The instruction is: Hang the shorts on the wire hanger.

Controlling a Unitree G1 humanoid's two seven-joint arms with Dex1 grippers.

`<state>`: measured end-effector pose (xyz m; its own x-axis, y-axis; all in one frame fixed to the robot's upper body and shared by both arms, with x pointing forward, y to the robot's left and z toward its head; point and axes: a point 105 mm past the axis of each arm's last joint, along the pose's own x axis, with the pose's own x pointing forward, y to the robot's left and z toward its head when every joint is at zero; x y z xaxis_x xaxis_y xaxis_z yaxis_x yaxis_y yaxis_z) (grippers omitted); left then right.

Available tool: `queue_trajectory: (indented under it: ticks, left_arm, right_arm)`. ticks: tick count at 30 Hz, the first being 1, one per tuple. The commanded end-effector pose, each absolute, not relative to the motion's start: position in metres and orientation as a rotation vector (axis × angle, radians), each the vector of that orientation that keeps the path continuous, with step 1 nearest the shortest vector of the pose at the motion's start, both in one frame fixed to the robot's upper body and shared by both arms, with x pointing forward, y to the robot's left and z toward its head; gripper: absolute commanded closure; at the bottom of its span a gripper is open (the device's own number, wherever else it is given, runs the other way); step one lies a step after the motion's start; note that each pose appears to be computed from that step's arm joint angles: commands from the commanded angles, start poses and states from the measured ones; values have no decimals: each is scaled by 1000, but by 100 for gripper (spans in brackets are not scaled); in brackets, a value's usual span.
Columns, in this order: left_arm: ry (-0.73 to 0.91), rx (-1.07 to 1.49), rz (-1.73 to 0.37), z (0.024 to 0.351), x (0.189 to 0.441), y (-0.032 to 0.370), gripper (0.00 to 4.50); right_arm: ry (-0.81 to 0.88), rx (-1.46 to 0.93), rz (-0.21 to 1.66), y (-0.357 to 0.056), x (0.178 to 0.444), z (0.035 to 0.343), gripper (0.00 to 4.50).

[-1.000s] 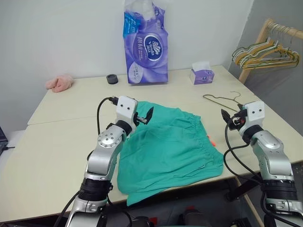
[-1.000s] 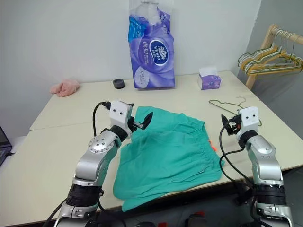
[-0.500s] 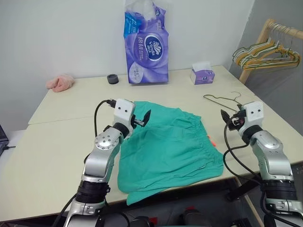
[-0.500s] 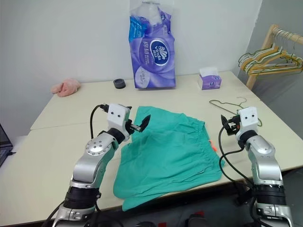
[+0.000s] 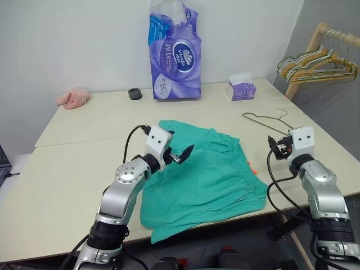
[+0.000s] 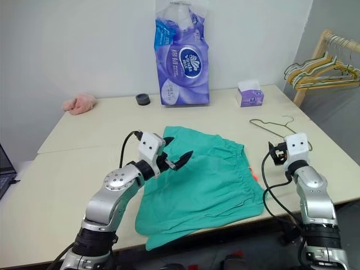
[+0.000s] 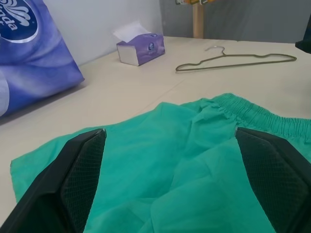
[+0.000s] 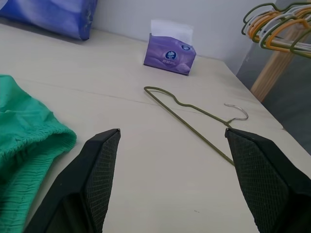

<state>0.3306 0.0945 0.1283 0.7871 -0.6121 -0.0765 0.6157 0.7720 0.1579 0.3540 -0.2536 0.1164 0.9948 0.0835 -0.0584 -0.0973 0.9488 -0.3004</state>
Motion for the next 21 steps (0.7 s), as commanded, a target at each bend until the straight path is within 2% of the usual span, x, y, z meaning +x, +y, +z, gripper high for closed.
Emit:
queue_trajectory:
  ticks: [1, 21]
  left_arm:
    - [-11, 200, -708, 139, 328, 89, 1]
    - [-7, 238, -759, 137, 325, 81, 1]
  right_arm:
    - [-49, -356, 121, -247, 351, 141, 82]
    - [-67, -332, 168, -238, 345, 143, 82]
